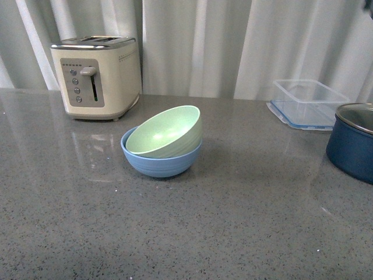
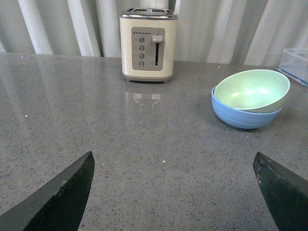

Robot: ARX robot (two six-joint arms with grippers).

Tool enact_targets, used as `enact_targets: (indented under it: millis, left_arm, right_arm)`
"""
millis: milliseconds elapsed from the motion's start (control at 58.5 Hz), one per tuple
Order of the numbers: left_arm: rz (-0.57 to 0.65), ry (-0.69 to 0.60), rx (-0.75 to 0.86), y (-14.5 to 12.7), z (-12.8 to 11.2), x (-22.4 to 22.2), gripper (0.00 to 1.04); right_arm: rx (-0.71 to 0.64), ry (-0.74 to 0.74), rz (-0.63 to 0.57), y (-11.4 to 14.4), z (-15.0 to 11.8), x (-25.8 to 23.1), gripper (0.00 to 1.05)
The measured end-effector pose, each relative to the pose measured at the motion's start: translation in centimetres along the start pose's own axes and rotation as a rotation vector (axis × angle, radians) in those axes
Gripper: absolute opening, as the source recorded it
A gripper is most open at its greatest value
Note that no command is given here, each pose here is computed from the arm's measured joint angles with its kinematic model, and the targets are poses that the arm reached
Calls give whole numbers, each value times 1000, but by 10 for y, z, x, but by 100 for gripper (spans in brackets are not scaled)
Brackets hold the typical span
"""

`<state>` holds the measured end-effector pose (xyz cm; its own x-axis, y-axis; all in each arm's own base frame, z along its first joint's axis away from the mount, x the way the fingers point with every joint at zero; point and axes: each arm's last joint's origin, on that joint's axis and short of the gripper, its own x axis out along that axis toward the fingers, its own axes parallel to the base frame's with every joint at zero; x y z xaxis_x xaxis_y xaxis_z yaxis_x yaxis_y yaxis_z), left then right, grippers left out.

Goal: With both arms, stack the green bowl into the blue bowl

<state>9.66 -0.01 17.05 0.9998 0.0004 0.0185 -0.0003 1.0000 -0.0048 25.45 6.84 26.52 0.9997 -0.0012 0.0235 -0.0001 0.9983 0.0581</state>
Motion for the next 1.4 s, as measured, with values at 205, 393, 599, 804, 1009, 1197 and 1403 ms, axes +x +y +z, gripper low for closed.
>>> enact_targets:
  millis: [205, 393, 599, 804, 1009, 1197, 1403]
  left_arm:
    - [0, 0, 0, 0, 0, 0, 98]
    - [0, 0, 0, 0, 0, 0, 98]
    - [0, 0, 0, 0, 0, 0, 98]
    - [0, 0, 0, 0, 0, 0, 98]
    - [0, 0, 0, 0, 0, 0, 98]
    - [0, 0, 0, 0, 0, 0, 98]
    - [0, 0, 0, 0, 0, 0, 98]
  right_arm:
    - [-49, 34, 8, -28, -36, -36, 17]
    - [-57, 34, 5, -44, -53, -61, 1]
    - [-56, 30, 5, -56, -66, -83, 1]
    - [-56, 36, 26, -67, -75, -99, 1]
    - [-55, 32, 1, -73, -80, -112, 1]
    - [-55, 31, 1, -73, -85, -122, 1]
    - [-55, 26, 1, -74, -92, -129, 1]
